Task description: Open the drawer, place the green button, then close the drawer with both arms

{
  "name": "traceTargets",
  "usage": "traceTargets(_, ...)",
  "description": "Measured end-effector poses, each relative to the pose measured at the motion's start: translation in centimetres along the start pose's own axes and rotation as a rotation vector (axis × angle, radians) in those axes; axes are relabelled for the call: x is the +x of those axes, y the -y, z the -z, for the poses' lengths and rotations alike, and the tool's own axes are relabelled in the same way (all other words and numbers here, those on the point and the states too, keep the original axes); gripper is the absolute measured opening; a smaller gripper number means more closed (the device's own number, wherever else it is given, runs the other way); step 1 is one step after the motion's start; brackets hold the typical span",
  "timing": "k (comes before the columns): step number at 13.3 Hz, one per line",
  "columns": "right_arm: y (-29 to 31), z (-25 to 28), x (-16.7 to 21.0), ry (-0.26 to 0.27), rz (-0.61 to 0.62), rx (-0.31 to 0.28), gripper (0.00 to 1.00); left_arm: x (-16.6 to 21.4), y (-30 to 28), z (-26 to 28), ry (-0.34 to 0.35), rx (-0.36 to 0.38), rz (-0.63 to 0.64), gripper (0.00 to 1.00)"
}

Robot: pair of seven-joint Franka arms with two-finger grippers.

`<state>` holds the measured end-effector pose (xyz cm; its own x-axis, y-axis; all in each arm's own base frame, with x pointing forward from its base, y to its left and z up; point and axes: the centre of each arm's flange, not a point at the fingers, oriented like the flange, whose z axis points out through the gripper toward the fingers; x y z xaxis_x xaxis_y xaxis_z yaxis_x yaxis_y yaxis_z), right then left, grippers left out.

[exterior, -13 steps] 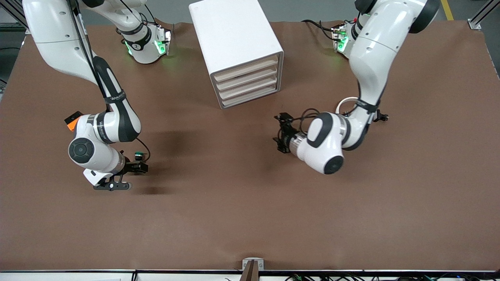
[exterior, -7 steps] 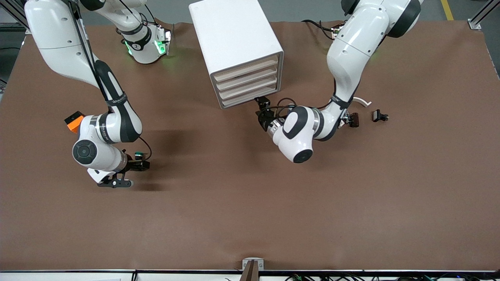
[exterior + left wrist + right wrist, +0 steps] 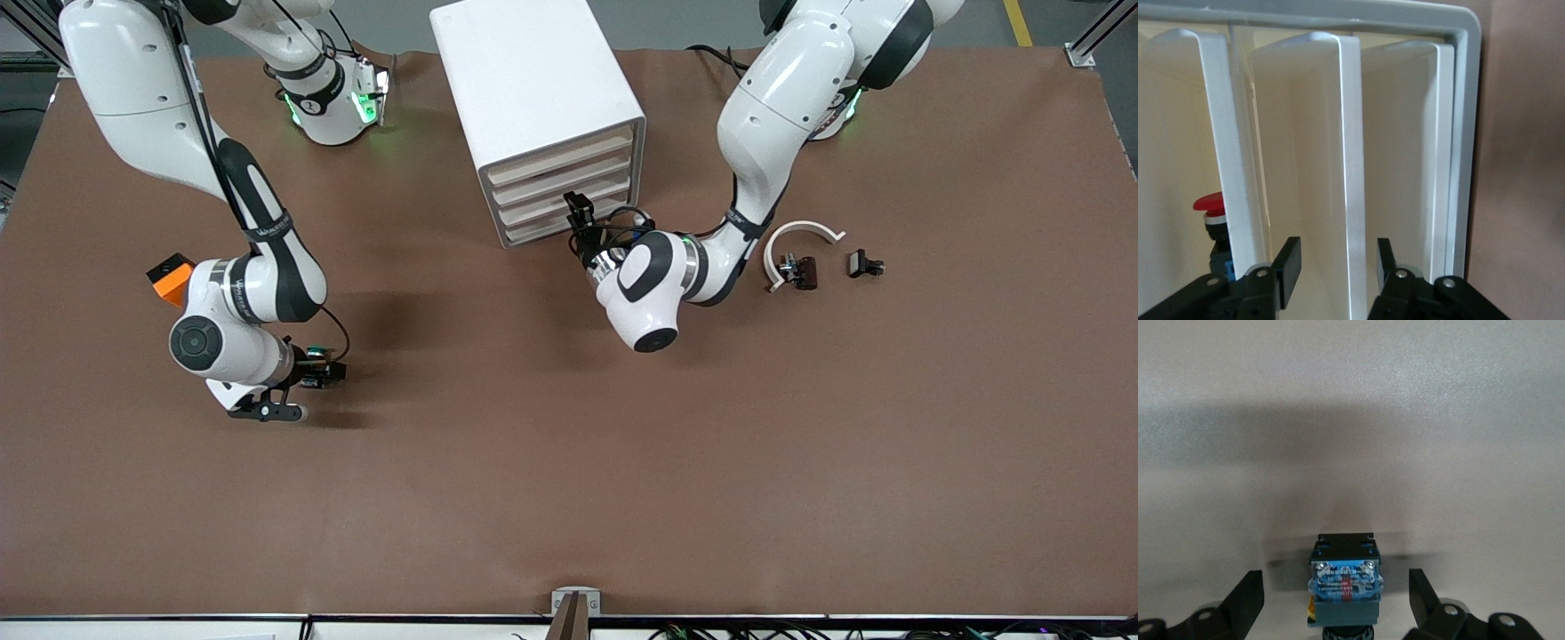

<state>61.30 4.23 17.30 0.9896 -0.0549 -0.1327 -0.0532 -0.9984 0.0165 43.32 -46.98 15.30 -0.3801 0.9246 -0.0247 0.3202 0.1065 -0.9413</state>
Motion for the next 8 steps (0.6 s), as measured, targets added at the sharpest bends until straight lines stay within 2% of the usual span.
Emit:
traceTargets(3,0.0,0.0,0.1,-0.005,0.000,0.001,0.56,0.1,-0.9,-1.2,-0.012,0.015,0.014,0.45)
traceTargets(4,0.0,0.2,0.1,-0.010,-0.001,0.002,0.45,0.0,-1.1,-1.7,-0.014,0.021,0.017,0.41)
traceTargets(5,0.0,0.3,0.2,-0.013,-0.002,0.002,0.41,0.0,-1.1,-2.0,-0.016,0.024,0.017,0.28)
traceTargets(6,0.0,0.3,0.2,-0.016,-0.002,0.003,0.41,0.0,-1.1,-2.1,-0.017,0.025,0.018,0.17)
traceTargets(8,0.1,0.6,0.4,-0.021,-0.001,0.004,0.41,0.0,-1.3,-2.0,-0.015,0.022,0.021,0.14)
